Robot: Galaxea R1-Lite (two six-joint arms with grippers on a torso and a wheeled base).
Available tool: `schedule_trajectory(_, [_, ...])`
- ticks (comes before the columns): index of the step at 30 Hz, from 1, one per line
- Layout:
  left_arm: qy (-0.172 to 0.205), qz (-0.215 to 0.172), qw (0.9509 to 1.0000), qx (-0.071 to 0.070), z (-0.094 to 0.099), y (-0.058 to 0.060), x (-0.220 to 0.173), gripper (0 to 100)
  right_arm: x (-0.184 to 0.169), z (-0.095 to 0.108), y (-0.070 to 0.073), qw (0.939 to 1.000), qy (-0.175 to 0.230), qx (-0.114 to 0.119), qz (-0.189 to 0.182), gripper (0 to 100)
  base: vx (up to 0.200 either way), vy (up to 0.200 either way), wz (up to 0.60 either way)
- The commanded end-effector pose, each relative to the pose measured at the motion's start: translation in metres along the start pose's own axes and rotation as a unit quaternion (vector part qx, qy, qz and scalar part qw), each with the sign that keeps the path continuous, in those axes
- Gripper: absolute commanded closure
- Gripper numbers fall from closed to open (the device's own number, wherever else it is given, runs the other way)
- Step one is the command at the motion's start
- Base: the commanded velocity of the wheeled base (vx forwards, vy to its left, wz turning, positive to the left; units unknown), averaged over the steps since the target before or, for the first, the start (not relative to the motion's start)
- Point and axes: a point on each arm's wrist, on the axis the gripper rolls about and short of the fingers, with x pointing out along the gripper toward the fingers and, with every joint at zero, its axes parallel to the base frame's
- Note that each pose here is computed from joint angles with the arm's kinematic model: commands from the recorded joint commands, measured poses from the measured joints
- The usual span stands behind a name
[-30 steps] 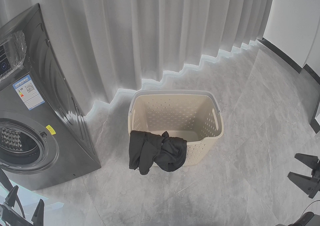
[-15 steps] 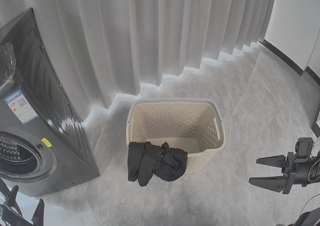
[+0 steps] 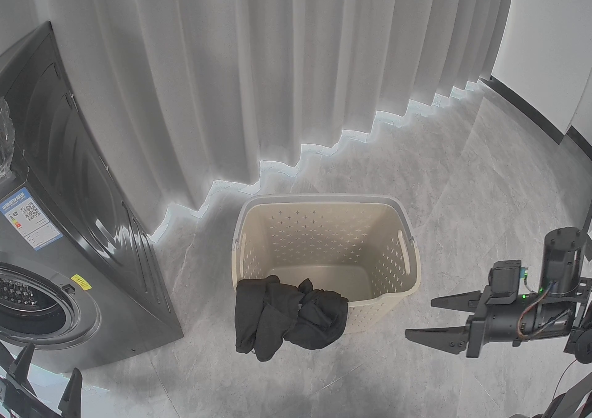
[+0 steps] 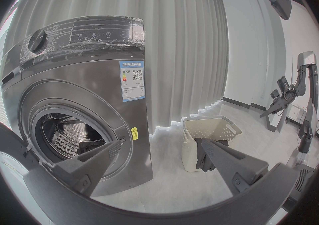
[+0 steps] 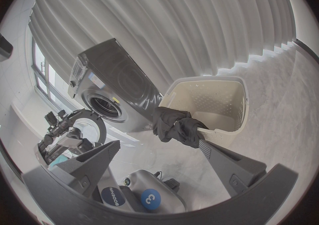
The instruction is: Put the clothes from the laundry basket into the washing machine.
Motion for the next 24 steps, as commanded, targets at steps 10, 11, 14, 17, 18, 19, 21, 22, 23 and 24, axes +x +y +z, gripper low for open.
schedule_trajectory(10, [0.0,0.0,1.0,0.0,-0.005,0.0,0.0,0,0.1,-0.031,-0.022,0.9961,0.007,0.038,-0.079,0,0.0,0.0,0.0])
schedule_trajectory(11, [0.0,0.0,1.0,0.0,-0.005,0.0,0.0,0,0.108,-0.035,-0.026,0.9952,-0.003,0.038,-0.09,0,0.0,0.0,0.0])
schedule_trajectory(14, [0.001,0.001,1.0,0.0,-0.005,0.0,0.0,0,0.117,-0.04,-0.032,0.9929,-0.021,0.036,-0.112,0,0.0,0.0,0.0])
schedule_trajectory(17, [0.0,0.0,1.0,0.001,-0.005,0.0,0.0,0,0.123,-0.047,-0.036,0.992,-0.021,0.036,-0.119,0,0.133,0.0,0.0])
schedule_trajectory(18, [0.0,0.0,1.0,0.001,-0.005,0.0,0.0,0,0.125,-0.049,-0.037,0.9919,-0.02,0.037,-0.12,0,0.2,0.0,0.0])
schedule_trajectory(19, [0.0,0.001,1.0,0.001,-0.005,0.0,0.0,0,0.126,-0.05,-0.038,0.9916,-0.021,0.04,-0.121,0,0.0,0.0,0.0])
schedule_trajectory(21, [0.001,0.001,1.0,0.0,-0.005,0.0,0.0,0,0.128,-0.052,-0.039,0.9911,-0.022,0.041,-0.124,0,0.0,0.0,0.0])
schedule_trajectory(22, [0.0,0.001,1.0,0.0,-0.005,0.0,0.0,0,0.132,-0.054,-0.042,0.9899,-0.023,0.043,-0.134,0,0.0,0.0,0.0])
schedule_trajectory(23, [0.0,0.0,1.0,0.0,-0.005,0.0,0.0,0,0.135,-0.056,-0.043,0.9897,-0.022,0.043,-0.135,0,0.0,0.0,0.0])
schedule_trajectory(24, [0.0,0.0,1.0,0.0,-0.005,0.0,0.0,0,0.138,-0.057,-0.044,0.9896,-0.021,0.043,-0.136,0,0.0,0.0,0.0])
